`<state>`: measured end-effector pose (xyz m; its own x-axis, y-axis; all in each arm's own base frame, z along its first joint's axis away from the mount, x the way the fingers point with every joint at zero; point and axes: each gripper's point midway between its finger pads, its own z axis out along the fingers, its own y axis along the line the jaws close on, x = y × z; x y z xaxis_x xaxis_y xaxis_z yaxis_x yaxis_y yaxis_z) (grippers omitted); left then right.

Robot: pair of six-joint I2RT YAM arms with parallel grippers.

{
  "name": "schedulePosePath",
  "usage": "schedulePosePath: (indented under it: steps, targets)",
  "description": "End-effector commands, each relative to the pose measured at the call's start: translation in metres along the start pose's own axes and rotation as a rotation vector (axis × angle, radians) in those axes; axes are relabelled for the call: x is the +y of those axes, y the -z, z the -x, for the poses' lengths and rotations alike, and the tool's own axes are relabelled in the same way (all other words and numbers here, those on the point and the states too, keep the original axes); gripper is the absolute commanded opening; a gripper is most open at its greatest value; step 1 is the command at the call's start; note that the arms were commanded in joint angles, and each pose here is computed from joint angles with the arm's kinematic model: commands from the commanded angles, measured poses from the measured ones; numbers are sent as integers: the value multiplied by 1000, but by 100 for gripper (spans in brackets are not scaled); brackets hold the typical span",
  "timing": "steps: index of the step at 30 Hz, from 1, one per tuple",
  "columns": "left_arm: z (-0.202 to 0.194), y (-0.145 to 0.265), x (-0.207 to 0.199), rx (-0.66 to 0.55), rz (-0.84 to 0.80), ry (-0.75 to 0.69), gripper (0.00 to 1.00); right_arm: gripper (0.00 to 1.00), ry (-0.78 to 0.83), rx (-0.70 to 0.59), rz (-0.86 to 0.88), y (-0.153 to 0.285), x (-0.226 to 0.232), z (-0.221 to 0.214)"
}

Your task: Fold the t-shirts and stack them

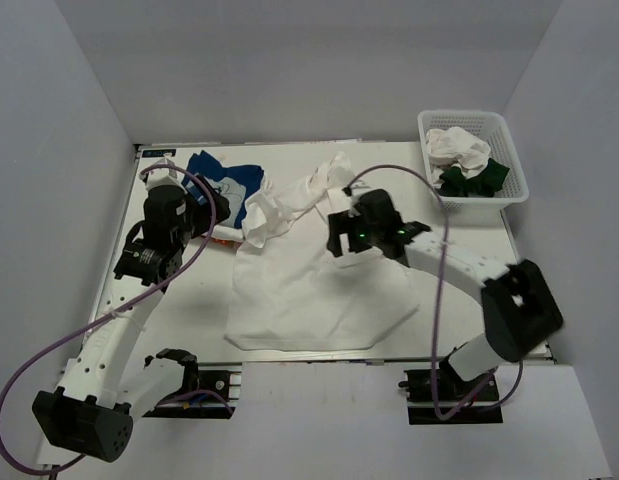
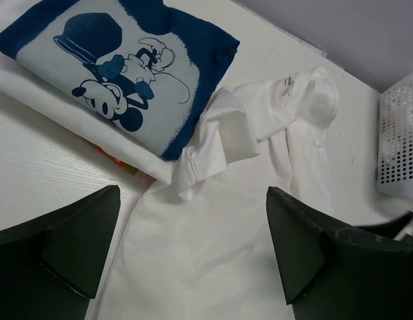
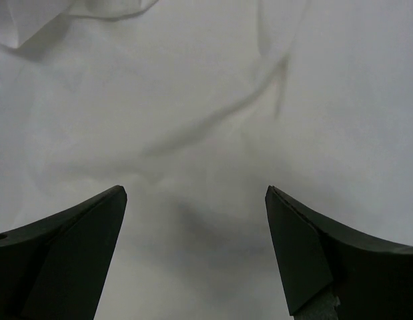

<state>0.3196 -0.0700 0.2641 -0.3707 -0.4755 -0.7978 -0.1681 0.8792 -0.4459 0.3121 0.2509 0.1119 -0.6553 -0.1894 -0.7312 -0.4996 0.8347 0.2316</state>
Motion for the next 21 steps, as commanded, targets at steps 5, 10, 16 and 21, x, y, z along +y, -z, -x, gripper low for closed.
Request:
schedulePosePath:
  steps: [5,10,16,21]
  targets:
    - [-6,-9,7,16,42,17,100,90,163,129,-70,-90,49,10]
    - [-10,-16,10,36,69,21,100,90,203,184,-109,-122,53,-13]
    - [-21,-28,15,84,103,8,100,90,90,234,-338,-94,-2,-66]
    - [-22,-40,9,102,89,-64,100,90,-41,308,-520,-30,-54,-138]
